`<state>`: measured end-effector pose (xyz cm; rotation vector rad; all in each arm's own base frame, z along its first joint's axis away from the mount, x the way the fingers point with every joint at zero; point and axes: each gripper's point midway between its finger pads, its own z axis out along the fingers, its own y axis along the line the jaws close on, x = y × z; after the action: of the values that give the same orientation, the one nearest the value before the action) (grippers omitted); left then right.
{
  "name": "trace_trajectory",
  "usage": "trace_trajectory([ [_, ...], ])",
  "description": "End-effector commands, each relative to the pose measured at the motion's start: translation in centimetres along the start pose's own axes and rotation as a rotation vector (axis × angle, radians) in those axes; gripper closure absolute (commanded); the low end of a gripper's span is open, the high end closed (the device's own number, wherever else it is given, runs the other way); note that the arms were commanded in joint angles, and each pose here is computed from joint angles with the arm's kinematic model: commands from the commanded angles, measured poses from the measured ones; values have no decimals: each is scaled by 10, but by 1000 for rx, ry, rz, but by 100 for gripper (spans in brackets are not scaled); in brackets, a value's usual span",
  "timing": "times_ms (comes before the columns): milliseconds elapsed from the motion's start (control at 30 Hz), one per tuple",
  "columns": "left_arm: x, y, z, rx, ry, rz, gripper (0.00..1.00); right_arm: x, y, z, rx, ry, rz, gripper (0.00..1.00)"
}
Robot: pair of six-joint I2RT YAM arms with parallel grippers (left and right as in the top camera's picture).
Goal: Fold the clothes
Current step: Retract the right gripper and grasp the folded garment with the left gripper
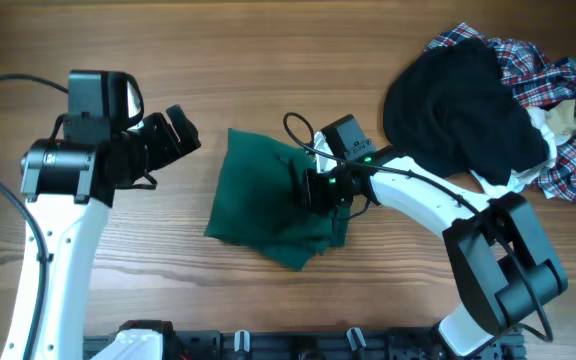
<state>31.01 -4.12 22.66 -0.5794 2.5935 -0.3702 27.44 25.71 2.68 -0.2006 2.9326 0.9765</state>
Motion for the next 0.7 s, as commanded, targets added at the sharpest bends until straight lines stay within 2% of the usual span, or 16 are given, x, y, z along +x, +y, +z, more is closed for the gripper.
trace_trajectory([
  [0,-1,5,11,-28,26,7,0,-9,12,-6,-53,-19,-17,96],
  [67,-1,6,15,-33,38,5,0,-26,36,-32,-97,-87,-63,95],
  [100,0,7,17,-38,47,4,0,-35,52,-54,-120,-140,-94,91],
  [167,3,9,21,-48,65,1,0,-45,73,-94,-151,-230,-132,75],
  [233,5,11,24,-59,84,-2,0,-52,84,-137,-172,-326,-154,53],
  [267,5,10,25,-58,89,-2,0,-54,85,-154,-174,-368,-175,46],
  [333,8,7,26,-38,105,-4,0,-54,76,-178,-140,-424,-212,32],
  [433,12,6,29,-30,126,-6,0,-49,30,-185,40,-414,-216,10],
  [467,16,8,32,-30,140,-8,0,-41,-6,-185,209,-384,-160,0],
  [567,31,7,45,10,194,19,0,-27,-63,-201,519,-377,-13,0],
  [667,42,12,65,29,213,83,0,-27,-65,-203,534,-379,-6,0],
])
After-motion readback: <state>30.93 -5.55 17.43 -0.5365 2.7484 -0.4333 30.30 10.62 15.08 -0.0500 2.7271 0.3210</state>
